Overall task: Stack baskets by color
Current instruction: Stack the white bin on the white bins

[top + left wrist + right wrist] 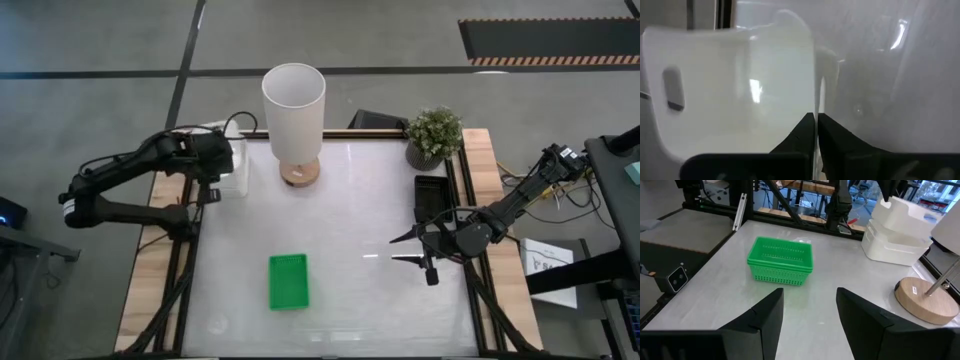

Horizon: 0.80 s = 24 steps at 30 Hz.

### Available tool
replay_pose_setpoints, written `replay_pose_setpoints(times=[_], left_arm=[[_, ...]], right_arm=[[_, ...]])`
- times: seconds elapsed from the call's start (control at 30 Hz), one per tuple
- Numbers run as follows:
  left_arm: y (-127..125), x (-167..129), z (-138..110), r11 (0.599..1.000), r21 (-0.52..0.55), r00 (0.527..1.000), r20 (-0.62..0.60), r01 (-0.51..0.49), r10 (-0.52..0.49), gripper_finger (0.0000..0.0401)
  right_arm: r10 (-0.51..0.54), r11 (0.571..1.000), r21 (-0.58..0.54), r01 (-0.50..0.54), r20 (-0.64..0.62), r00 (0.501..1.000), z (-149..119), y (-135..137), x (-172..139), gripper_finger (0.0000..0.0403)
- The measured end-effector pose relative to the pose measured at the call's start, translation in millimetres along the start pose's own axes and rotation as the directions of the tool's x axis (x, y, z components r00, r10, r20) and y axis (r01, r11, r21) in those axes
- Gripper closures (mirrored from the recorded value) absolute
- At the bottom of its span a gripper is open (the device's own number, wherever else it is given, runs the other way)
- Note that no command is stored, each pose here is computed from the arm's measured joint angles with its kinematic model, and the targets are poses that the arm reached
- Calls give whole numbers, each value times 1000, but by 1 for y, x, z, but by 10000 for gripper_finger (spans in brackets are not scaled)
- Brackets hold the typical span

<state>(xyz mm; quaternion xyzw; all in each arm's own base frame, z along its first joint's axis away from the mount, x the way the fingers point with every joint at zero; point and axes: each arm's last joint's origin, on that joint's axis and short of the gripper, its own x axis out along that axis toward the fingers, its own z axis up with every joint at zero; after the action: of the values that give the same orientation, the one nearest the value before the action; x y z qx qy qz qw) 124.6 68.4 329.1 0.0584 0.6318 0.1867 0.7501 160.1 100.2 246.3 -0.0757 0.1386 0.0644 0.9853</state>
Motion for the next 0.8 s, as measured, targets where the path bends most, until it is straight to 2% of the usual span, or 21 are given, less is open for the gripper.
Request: replay_pose_setpoints(times=[0.8], left_arm=[[2,22,20,999,51,993,-118,17,-11,401]], right_arm=[[0,1000,1,0,-1,1000,0,0,0,227]])
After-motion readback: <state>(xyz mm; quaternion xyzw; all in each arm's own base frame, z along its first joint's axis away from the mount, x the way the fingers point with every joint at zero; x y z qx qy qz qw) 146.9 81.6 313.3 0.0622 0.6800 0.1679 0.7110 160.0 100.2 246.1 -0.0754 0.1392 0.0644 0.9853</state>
